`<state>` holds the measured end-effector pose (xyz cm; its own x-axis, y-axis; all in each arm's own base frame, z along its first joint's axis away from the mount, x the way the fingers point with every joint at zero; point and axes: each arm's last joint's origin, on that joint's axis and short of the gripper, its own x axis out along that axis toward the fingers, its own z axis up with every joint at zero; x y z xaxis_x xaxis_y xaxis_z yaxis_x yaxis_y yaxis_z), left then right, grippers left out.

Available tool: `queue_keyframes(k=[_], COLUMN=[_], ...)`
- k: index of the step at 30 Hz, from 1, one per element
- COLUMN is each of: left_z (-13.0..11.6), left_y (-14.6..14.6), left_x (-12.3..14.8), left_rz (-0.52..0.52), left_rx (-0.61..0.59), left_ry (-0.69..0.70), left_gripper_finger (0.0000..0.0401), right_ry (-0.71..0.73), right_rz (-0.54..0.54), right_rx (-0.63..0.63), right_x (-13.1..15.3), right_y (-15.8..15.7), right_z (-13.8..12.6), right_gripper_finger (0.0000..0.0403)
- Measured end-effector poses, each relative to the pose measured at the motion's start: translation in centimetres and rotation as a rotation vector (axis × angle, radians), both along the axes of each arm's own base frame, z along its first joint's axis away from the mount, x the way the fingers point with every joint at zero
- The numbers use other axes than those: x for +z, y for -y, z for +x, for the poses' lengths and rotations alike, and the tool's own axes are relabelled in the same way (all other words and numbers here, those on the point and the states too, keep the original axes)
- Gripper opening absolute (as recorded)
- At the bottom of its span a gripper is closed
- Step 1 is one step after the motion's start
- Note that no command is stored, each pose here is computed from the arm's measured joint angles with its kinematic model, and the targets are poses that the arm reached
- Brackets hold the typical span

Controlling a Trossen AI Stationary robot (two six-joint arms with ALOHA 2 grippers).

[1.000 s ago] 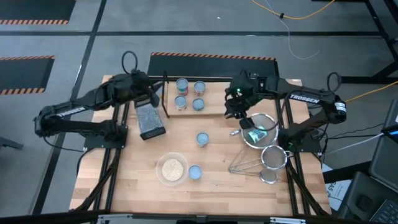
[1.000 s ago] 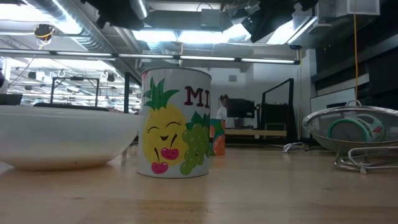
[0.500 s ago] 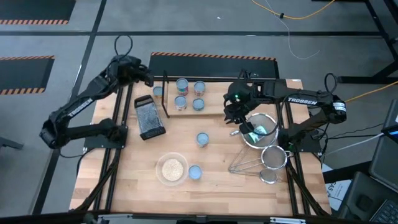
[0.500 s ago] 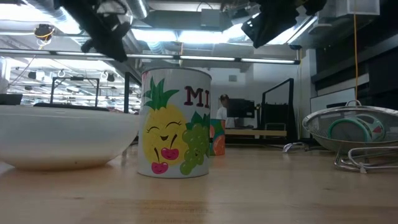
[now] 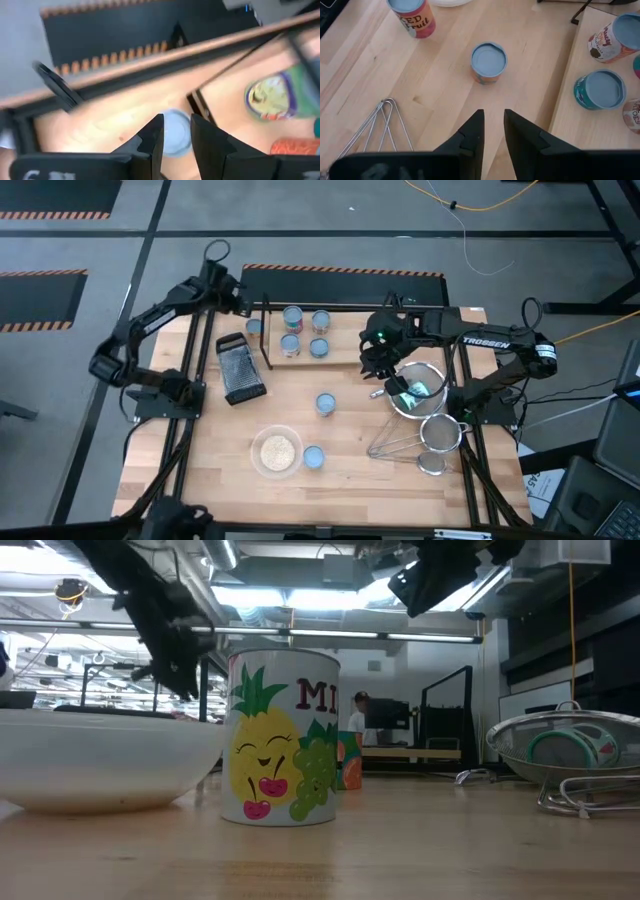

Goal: Pick and place cans onto a shelf
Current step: Move the yellow pineapple can to middle of the table

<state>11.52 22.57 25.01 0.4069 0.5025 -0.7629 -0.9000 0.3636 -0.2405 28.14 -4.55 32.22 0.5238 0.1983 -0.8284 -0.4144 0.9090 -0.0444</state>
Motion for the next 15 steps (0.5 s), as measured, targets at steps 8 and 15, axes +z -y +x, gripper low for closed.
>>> queue_keyframes(k=[8,15], left_z=[0.7,1.1], left_y=[-1.9,-2.9], left_x=[-4.3,-7.3], left_rz=[-0.185,-0.292], left_rx=[-0.011,-0.01], left_ry=[-0.049,-0.098], left_gripper_finger=[0.0089,0.0089], right_ry=[0.0,0.0], right_rz=[0.0,0.0], right_rx=[0.0,0.0], right_x=[0.0,0.0], right_y=[0.0,0.0], right_z=[0.0,0.0], right_gripper_finger=[0.0078,0.0078])
